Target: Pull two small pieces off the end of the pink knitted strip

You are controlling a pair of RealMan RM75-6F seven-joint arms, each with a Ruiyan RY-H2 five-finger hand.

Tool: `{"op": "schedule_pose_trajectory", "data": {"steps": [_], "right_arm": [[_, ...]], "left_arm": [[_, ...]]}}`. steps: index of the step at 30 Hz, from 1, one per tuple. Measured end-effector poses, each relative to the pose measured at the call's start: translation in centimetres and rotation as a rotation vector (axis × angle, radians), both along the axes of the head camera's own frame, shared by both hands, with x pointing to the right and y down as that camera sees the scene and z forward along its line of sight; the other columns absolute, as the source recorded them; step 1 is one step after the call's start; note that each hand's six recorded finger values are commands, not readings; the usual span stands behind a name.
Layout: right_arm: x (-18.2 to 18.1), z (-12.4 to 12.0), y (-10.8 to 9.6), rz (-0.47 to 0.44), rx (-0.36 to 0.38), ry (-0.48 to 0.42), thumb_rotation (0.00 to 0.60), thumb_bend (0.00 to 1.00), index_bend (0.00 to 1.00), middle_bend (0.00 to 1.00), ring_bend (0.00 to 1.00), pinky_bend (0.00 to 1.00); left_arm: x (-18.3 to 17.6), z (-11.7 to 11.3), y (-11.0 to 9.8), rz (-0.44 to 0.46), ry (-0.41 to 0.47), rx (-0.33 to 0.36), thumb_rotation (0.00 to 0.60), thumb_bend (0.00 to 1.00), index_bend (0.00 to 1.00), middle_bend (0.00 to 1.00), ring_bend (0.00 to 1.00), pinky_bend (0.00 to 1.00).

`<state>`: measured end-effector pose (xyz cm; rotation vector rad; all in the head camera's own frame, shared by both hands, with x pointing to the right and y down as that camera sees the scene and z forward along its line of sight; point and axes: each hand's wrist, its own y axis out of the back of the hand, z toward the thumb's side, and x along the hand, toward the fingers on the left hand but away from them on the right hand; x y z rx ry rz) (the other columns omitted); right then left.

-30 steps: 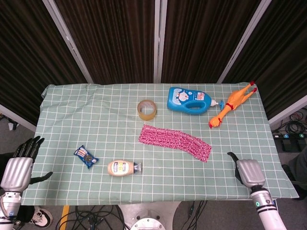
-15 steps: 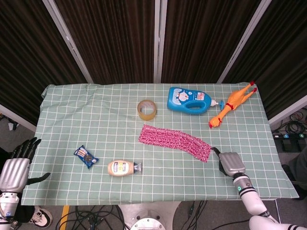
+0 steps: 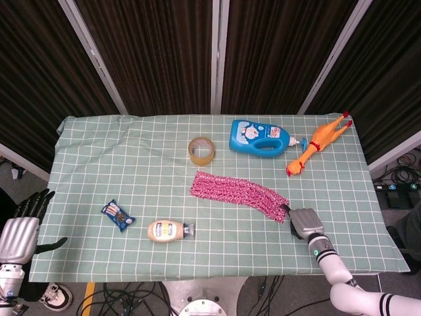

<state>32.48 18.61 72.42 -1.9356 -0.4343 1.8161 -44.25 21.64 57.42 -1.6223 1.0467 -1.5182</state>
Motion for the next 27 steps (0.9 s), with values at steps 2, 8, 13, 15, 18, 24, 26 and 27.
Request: {"op": "schedule_pose_trajectory", "data": {"steps": [2, 8, 13, 15, 18, 24, 26, 27], "right_arm": [[0.0, 0.0, 0.2, -0.004, -0.004, 0.006, 0.6, 1.0, 0.12, 0.95, 0.84, 0.74], [0.0, -0.3, 1.3, -0.02, -0.015, 0.02, 0.6, 1.0, 0.12, 0.95, 0.84, 0.74], [-0.1, -0.9, 2.3, -0.037, -0.022, 0.022, 0.6, 1.0, 0.12, 0.95, 0.84, 0.74], [-0.1, -1.1, 2.8, -0.046, -0.027, 0.024, 0.6, 1.0, 0.12, 0.95, 0.84, 0.74], [-0.1, -1.3, 3.5, -0.061, -0.037, 0.027, 0.6, 1.0, 0.12, 0.95, 0.84, 0.74], [-0.6, -1.7, 4.6, -0.089, -0.047, 0.021, 0.6, 1.0, 0.12, 0.95, 0.84, 0.74], [-0.8, -1.8, 5.0, -0.099, -0.048, 0.019, 0.6, 1.0, 0.12, 0.95, 0.84, 0.74], [-0.9, -1.9, 5.2, -0.104, -0.049, 0.019, 0.6, 1.0, 0.12, 0.95, 0.84, 0.74]], "left_arm": [[0.0, 0.0, 0.0, -0.001, 0.0, 0.0, 0.547, 0.05, 0.05, 0.02, 0.0, 0.12], [0.0, -0.1, 0.0, -0.001, -0.001, 0.003, 0.546, 0.05, 0.05, 0.02, 0.0, 0.12], [0.1, 0.0, 0.0, -0.002, 0.001, 0.003, 0.548, 0.05, 0.05, 0.02, 0.0, 0.12], [0.2, 0.0, 0.0, 0.001, 0.001, 0.002, 0.547, 0.05, 0.05, 0.02, 0.0, 0.12], [0.2, 0.0, 0.0, 0.0, 0.001, 0.003, 0.549, 0.05, 0.05, 0.02, 0.0, 0.12], [0.1, -0.2, 0.1, -0.005, 0.002, 0.007, 0.549, 0.05, 0.05, 0.02, 0.0, 0.12], [0.1, -0.1, 0.1, -0.005, 0.003, 0.005, 0.549, 0.05, 0.05, 0.02, 0.0, 0.12], [0.1, -0.1, 0.1, -0.005, 0.003, 0.005, 0.549, 0.05, 0.05, 0.02, 0.0, 0.12]]}}
